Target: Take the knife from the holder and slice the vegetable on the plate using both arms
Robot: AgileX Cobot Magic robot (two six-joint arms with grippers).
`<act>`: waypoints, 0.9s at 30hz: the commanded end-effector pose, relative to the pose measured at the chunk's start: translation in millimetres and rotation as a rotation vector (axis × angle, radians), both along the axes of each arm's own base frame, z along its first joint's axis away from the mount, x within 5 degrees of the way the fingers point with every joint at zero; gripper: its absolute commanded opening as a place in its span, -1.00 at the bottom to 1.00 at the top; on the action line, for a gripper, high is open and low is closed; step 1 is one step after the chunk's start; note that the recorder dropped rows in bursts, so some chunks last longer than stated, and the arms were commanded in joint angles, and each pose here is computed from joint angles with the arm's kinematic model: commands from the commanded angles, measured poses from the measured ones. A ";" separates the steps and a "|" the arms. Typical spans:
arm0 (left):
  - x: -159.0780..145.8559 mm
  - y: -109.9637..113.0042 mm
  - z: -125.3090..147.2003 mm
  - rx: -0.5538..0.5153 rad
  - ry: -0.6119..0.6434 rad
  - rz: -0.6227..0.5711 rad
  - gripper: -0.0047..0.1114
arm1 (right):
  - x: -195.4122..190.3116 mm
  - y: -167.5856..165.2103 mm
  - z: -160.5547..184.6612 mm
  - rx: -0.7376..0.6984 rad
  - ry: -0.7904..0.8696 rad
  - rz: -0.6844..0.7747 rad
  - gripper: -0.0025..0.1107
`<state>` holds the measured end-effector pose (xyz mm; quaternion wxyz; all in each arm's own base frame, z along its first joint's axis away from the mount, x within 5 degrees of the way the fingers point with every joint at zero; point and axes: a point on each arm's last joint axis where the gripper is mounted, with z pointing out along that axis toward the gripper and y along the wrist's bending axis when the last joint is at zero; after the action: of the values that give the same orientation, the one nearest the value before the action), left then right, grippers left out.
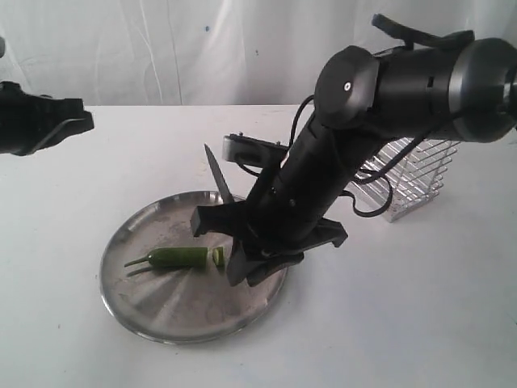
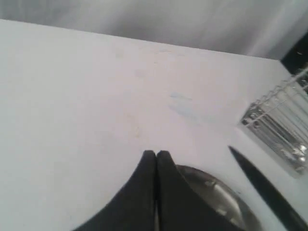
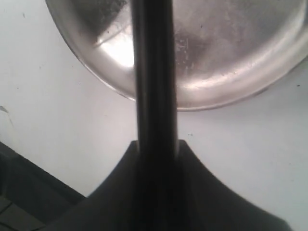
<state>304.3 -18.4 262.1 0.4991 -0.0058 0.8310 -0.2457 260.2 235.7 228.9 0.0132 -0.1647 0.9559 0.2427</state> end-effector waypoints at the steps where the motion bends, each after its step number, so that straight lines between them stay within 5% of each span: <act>1: -27.9 0.0 5.1 0.012 -0.037 0.030 -0.92 | 7.0 -0.5 -7.1 0.029 -0.003 0.016 -0.96; 9: -55.2 -13.7 20.9 0.003 -0.155 -0.121 -0.92 | 25.6 6.6 -57.5 -0.021 -0.003 0.016 -0.94; 17: -65.4 -15.0 10.7 -0.013 -0.124 -0.123 -0.92 | 31.7 8.4 -72.6 -0.036 -0.028 0.023 -0.26; 24: -79.8 -18.8 42.1 -0.016 -0.256 -0.155 -0.92 | 24.1 -10.5 -13.3 -0.069 -0.211 0.121 -0.17; 27: -95.9 -8.6 64.1 0.025 -0.316 -0.009 -0.92 | 19.1 -34.2 30.1 -0.151 -0.390 0.069 -0.27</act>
<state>223.3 -33.6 303.8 0.5826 0.0803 0.7639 -0.2657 281.7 225.2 220.2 0.1032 -0.2442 0.9465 0.1838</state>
